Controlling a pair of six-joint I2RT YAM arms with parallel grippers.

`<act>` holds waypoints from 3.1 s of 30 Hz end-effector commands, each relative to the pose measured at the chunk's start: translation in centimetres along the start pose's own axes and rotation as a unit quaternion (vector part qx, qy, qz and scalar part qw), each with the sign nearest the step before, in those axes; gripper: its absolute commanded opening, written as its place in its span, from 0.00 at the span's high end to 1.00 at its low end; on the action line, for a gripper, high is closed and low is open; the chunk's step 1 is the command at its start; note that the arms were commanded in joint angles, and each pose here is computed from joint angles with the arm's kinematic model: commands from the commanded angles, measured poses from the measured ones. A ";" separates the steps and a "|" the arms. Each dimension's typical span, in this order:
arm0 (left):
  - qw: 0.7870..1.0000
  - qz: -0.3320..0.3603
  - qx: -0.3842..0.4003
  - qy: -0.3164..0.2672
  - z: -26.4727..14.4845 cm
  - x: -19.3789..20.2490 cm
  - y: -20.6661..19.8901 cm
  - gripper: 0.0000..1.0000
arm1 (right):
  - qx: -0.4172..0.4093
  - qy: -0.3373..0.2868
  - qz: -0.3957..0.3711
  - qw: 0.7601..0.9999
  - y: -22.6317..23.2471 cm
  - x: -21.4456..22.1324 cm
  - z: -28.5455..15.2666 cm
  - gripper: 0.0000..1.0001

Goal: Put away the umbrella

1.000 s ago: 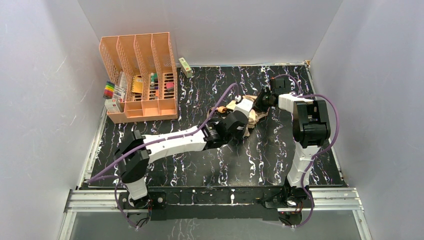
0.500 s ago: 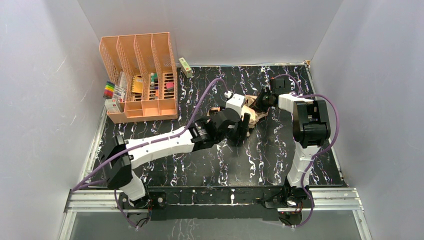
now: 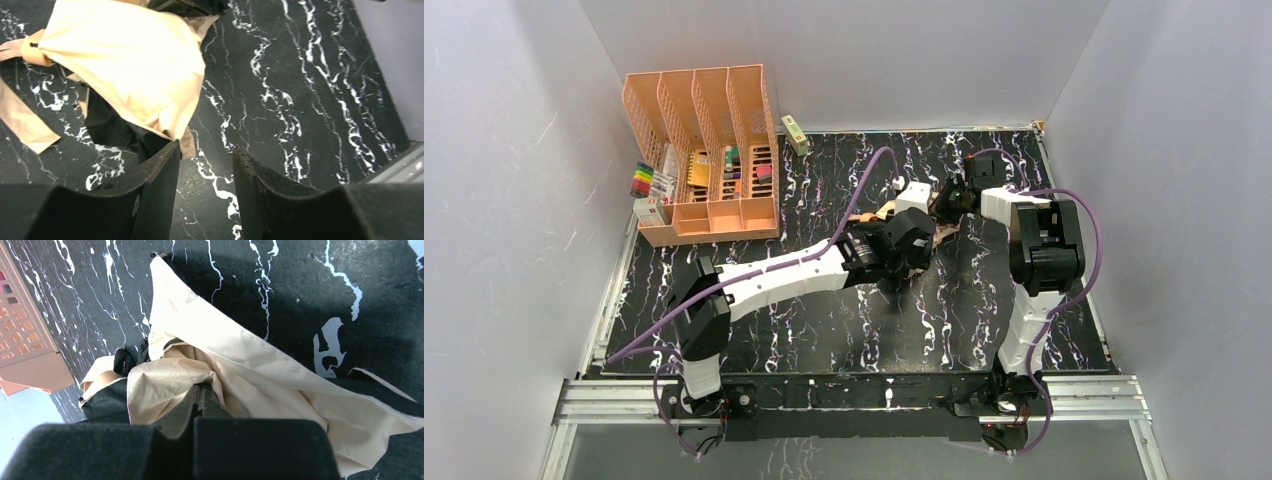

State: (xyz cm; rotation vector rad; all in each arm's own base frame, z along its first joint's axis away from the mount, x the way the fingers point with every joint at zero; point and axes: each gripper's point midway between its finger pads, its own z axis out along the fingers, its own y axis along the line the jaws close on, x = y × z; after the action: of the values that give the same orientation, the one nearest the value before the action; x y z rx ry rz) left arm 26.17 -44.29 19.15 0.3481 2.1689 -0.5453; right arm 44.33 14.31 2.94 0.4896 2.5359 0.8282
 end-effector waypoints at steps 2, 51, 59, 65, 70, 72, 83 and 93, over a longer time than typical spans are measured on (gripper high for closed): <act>0.999 -0.004 -0.050 -0.002 -0.6 -0.7 1.7 0.60 | 0.065 0.014 0.008 0.998 -4.0 1.3 0.6 1.00; 0.996 0.015 -0.091 -0.002 -1.3 -0.7 3.4 0.58 | 0.070 0.016 0.005 0.997 -4.2 1.3 0.6 1.00; 0.994 0.027 -0.107 0.001 -0.9 -0.4 4.0 0.62 | 0.069 0.016 0.005 0.997 -4.1 1.3 0.6 1.00; 0.993 0.033 -0.117 0.003 -0.5 -0.1 4.5 0.63 | 0.069 0.017 0.005 0.997 -4.1 1.3 0.6 1.00; 0.992 0.034 -0.123 0.005 -0.1 0.0 4.8 0.64 | 0.070 0.016 0.004 0.997 -4.1 1.2 0.5 1.00; 0.992 0.033 -0.123 0.005 0.0 -0.2 4.9 0.64 | 0.070 0.016 0.004 0.997 -4.1 1.2 0.6 1.00; 0.991 0.036 -0.126 0.007 0.3 -0.2 5.5 0.84 | 0.073 0.016 0.003 0.997 -4.2 1.2 0.6 1.00; 0.994 0.080 0.060 -0.047 -5.7 -3.3 1.8 1.00 | 0.073 0.015 0.004 0.997 -4.2 0.9 0.6 1.00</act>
State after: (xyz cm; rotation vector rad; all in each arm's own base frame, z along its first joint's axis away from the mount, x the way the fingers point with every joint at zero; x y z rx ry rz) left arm 26.64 -39.28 16.73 0.4172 2.2057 -0.3264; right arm 44.31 14.28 2.89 0.4814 2.5372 0.8251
